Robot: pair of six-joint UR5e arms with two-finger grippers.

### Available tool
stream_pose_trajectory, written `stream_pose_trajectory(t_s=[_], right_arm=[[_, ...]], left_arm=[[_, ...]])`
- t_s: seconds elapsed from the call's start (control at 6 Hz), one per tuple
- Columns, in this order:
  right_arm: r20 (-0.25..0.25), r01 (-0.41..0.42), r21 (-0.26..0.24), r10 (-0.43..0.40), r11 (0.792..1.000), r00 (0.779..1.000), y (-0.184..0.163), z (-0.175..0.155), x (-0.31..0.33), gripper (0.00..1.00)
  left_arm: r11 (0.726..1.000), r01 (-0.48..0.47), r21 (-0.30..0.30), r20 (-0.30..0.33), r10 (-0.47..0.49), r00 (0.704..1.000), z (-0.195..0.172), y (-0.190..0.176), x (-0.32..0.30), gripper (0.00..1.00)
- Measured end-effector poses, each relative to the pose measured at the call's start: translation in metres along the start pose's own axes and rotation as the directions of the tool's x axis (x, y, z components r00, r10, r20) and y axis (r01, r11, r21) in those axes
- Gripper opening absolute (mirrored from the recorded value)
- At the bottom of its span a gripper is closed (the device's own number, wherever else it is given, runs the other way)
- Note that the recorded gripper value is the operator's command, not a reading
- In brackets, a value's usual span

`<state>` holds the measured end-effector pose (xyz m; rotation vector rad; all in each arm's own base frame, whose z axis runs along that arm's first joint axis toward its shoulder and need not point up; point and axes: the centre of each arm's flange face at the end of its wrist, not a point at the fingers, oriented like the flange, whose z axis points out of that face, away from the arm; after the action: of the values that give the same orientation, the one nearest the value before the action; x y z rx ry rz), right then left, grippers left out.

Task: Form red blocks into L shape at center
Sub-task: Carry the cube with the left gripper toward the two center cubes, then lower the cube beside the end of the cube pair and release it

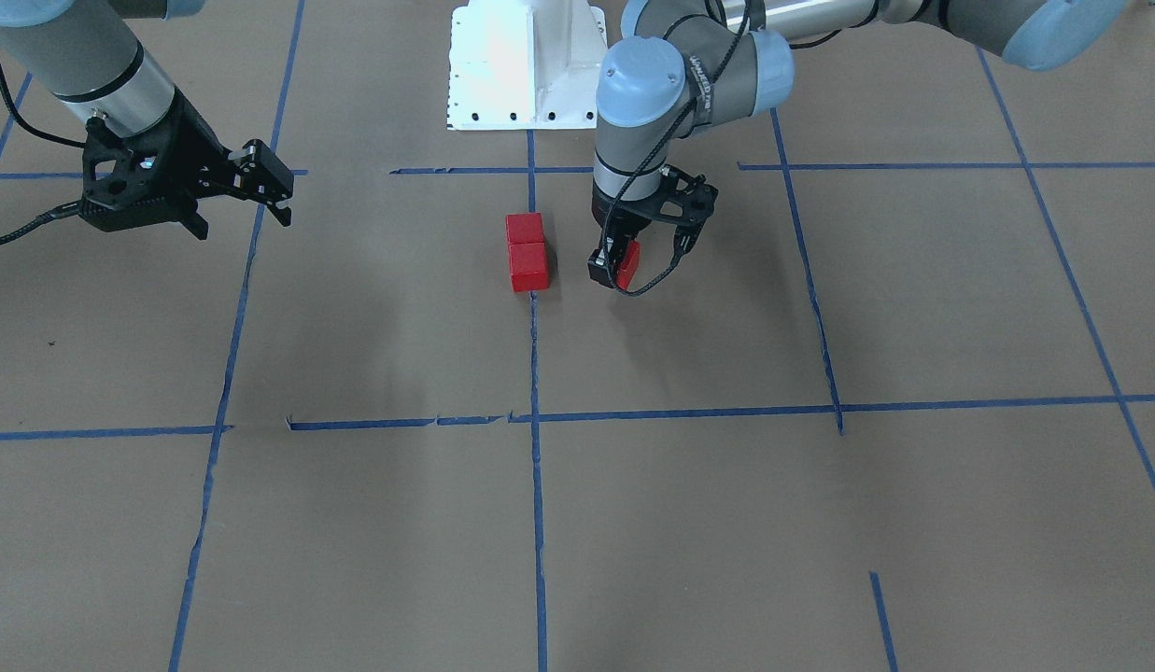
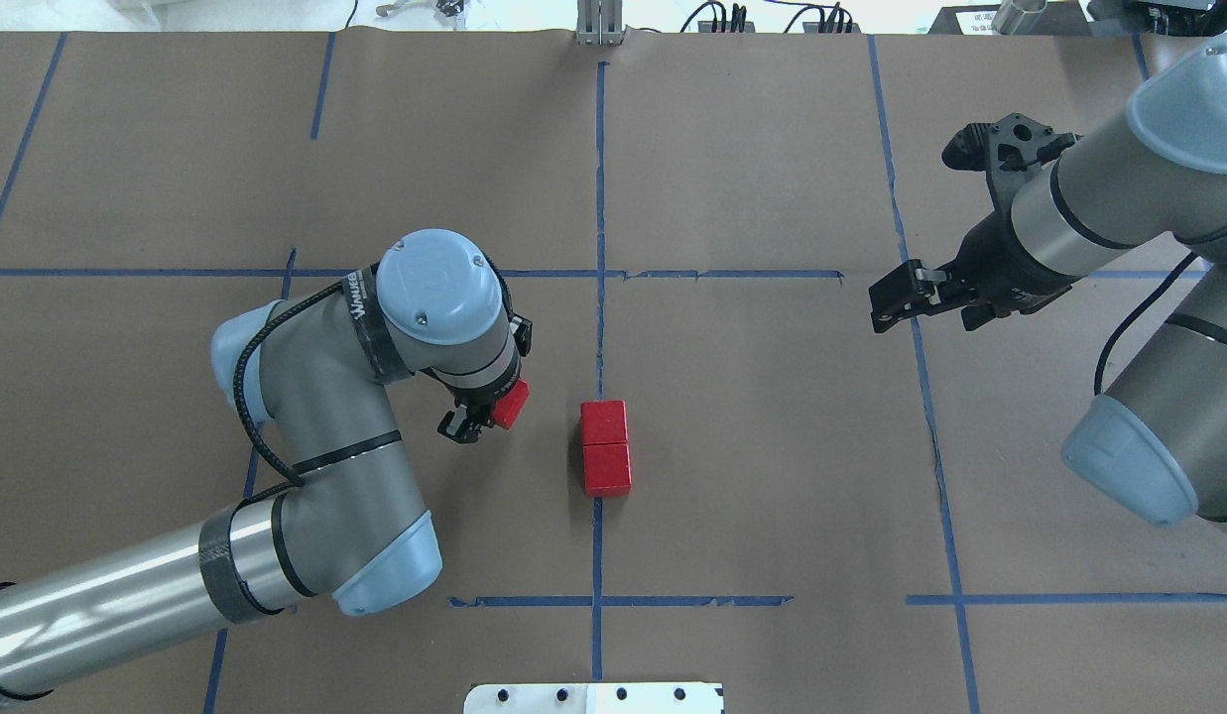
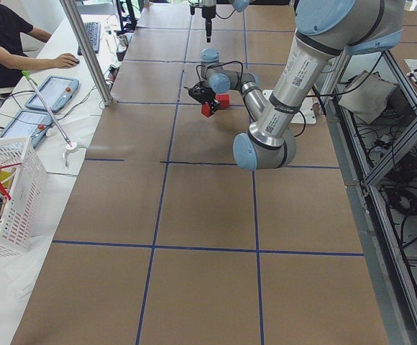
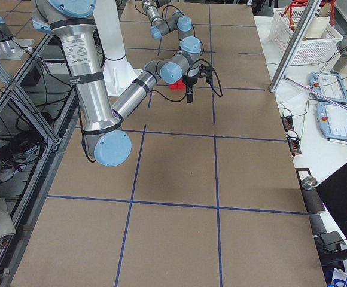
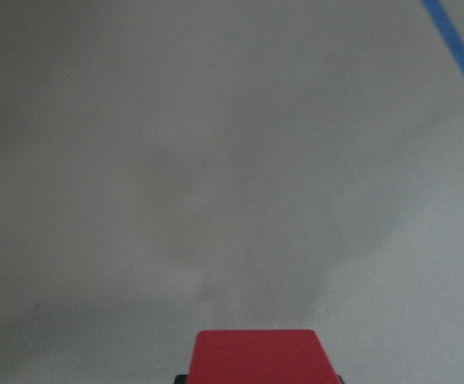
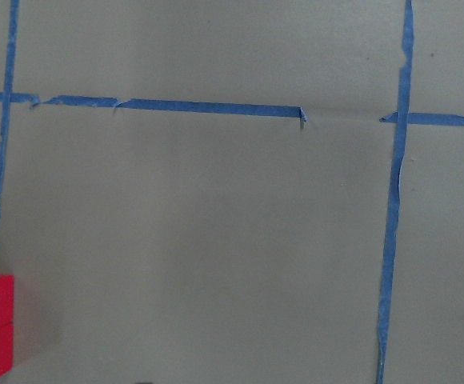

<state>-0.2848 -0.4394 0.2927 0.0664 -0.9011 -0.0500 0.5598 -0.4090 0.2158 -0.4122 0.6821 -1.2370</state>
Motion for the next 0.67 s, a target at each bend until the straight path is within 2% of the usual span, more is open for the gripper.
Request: stream_pose_trajectory(t_s=[0.17, 0.33, 0.67], right_arm=[[0.003, 0.001, 0.003, -0.001, 1.000, 1.000, 0.001, -0.002, -0.001, 1.00], [0.006, 0.002, 0.006, -0.002, 1.000, 1.000, 0.002, -0.004, -0.002, 1.00], [0.007, 0.003, 0.007, -0.003, 1.000, 1.000, 0.002, -0.005, -0.002, 1.00]], left_arm=[[0.990, 0.143, 0.021, 0.003, -0.143, 0.990, 0.005, 0.012, -0.009, 0.03], [0.972, 0.236, 0.005, 0.004, -0.236, 0.972, 0.008, 0.025, -0.018, 0.03], [0.960, 0.273, -0.059, 0.000, -0.274, 0.962, 0.003, 0.045, -0.023, 0.03]])
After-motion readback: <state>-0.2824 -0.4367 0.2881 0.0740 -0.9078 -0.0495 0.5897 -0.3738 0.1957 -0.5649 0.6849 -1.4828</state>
